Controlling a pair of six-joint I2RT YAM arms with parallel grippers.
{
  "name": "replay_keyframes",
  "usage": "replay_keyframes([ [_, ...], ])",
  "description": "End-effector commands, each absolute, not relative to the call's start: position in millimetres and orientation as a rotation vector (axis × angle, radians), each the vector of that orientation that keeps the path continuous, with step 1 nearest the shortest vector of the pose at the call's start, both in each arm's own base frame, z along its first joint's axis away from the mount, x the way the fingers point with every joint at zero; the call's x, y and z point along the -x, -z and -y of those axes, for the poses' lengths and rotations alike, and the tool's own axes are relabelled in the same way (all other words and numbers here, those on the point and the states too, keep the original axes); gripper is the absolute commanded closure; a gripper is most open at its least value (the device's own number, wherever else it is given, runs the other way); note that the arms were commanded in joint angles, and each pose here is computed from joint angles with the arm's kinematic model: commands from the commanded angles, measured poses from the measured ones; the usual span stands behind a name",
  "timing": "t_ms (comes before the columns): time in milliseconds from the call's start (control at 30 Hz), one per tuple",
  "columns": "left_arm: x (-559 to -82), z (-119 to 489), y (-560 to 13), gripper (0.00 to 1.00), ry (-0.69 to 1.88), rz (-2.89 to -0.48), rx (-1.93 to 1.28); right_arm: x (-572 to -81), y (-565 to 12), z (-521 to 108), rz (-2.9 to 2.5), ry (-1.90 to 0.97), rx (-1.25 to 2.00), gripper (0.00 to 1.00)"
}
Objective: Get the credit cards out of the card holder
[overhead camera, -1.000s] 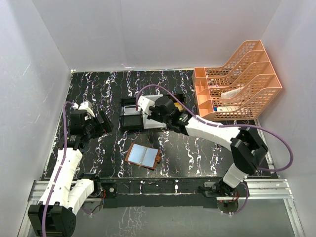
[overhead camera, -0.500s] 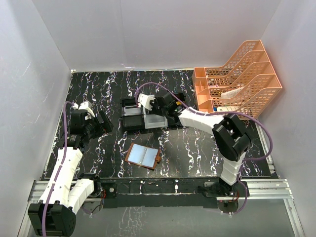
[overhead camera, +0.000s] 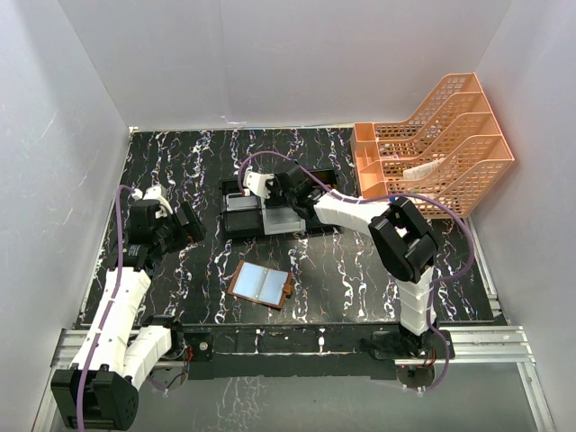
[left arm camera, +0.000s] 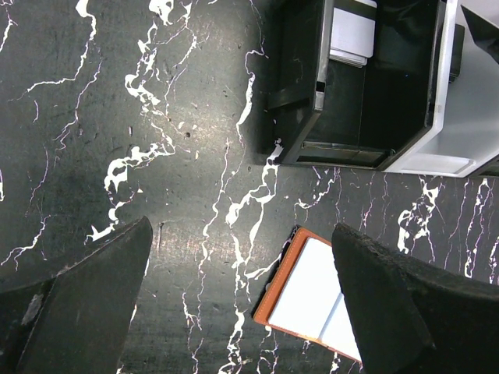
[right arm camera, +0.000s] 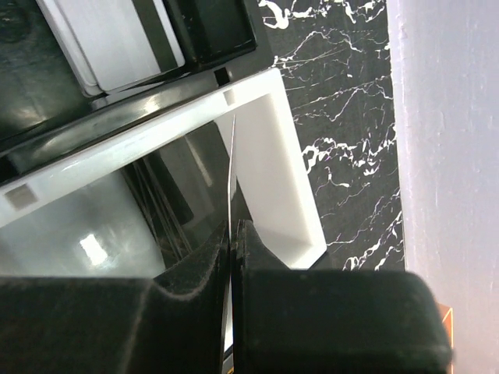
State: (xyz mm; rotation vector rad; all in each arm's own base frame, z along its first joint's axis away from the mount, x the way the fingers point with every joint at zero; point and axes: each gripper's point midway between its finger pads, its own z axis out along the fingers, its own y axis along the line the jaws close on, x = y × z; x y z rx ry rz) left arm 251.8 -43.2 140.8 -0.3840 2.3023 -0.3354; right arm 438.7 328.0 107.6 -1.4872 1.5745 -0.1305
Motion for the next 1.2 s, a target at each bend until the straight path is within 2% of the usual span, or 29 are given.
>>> replay_keyframes([
  [0, -256, 41, -148, 0.01, 0.332, -2.286, 0.387, -464, -132, -336, -1.488, 0.208, 1.439, 1.00],
  [233, -256, 42, -147, 0.01, 0.339, -2.291, 0.384, -472, -115, -332, -1.507, 0.274, 1.472, 0.98],
  [500, -257, 45, -143, 0.01, 0.350, -2.307, 0.377, -471, -116, -326, -1.516, 0.300, 1.469, 0.81],
  [700, -257, 46, -137, 0.01, 0.350, -2.344, 0.379, -467, -107, -326, -1.520, 0.290, 1.492, 0.76],
  [1167, -257, 48, -133, 0.01, 0.366, -2.363, 0.372, -467, -98, -324, -1.535, 0.300, 1.519, 0.54],
])
